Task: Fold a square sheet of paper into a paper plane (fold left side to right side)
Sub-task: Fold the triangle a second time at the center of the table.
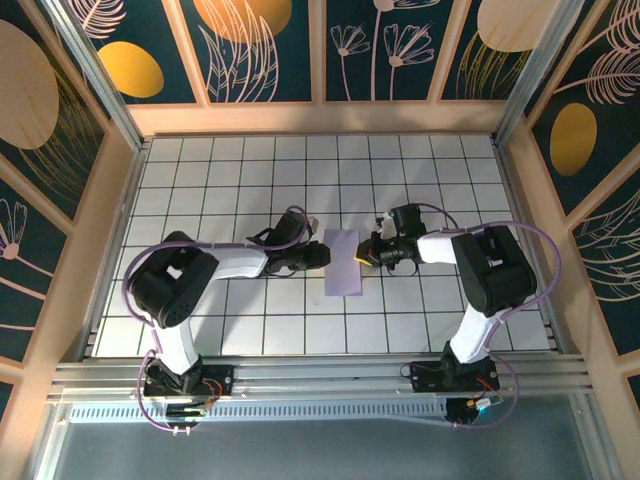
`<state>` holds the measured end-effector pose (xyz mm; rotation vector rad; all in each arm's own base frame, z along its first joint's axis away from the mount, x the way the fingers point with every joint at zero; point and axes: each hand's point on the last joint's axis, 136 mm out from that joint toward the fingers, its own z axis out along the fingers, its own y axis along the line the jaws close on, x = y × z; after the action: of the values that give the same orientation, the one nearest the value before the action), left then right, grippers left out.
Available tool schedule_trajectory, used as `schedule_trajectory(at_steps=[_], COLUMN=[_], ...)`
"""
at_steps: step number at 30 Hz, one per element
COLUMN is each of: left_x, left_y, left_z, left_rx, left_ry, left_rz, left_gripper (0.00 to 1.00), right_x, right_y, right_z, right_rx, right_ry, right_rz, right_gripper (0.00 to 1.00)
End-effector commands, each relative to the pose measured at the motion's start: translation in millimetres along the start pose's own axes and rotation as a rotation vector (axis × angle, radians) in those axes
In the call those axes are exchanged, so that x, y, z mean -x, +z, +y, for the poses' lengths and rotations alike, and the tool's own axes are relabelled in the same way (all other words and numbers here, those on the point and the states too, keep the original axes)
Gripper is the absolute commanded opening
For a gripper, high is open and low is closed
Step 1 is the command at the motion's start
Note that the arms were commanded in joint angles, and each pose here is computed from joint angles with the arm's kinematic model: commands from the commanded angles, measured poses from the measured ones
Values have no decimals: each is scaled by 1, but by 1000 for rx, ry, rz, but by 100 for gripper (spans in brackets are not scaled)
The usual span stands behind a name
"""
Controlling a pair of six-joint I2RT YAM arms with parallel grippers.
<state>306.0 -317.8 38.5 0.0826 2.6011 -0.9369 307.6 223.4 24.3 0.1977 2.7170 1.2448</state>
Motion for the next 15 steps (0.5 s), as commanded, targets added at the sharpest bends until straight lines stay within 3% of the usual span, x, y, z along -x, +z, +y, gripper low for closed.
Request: schedule_trajectory(at_steps=[1,7,15], left_x=[8,-24,-77], left_y=[-26,-46,-34], left_z=[-14,-53,-91], left_rx=[17,42,133], left_ry=[91,347,624], left_rz=[-71,-93,-64], left_gripper=[33,50,62], right_x=[2,1,4], right_y=[-9,-14,-17], right_z=[12,17,17], right_rx=[32,39,37], right_ry=[7,24,33], right_rz=[-1,4,-7], right_gripper=[0,0,0])
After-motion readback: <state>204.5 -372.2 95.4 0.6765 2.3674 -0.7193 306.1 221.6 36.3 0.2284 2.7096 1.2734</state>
